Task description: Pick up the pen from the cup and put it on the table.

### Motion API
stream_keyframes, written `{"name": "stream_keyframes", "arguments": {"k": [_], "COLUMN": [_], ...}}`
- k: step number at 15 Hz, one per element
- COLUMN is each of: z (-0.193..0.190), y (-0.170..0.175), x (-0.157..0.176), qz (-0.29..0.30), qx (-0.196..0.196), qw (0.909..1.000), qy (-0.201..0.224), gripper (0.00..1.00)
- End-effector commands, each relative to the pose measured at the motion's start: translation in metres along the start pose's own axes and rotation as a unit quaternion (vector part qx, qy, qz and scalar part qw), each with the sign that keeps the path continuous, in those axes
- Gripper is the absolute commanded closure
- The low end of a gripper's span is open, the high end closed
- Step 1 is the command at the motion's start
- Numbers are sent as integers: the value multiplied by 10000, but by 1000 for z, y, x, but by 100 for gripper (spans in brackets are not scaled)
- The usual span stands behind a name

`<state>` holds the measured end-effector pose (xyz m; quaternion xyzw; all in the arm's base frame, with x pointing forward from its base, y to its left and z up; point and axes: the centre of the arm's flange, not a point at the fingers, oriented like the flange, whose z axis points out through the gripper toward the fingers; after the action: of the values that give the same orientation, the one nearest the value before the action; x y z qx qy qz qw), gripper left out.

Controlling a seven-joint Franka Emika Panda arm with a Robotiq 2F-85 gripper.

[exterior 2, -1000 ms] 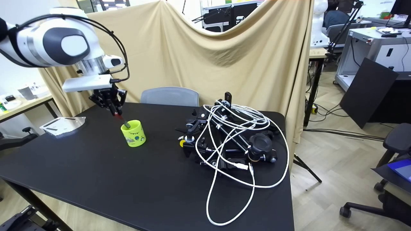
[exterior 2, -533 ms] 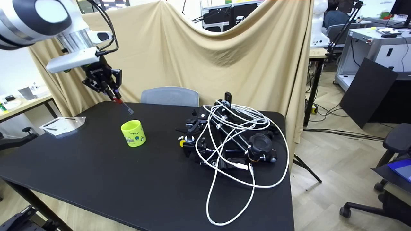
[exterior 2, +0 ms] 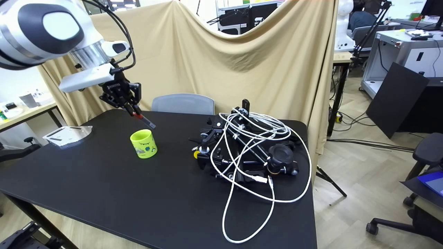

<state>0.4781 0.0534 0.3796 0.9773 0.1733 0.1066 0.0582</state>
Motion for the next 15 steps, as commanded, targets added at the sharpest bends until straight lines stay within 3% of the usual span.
{"name": "stream_keyframes", "arguments": {"k": [1, 7, 15], "z": [20, 66, 123], "y": [14, 30, 20], "x": [-21, -35, -37], "qz": [434, 616, 504], "qx": [10, 93, 72], "qw": [9990, 9980, 9983], "qy": [146, -55, -284], "gripper": [95, 95, 95]}}
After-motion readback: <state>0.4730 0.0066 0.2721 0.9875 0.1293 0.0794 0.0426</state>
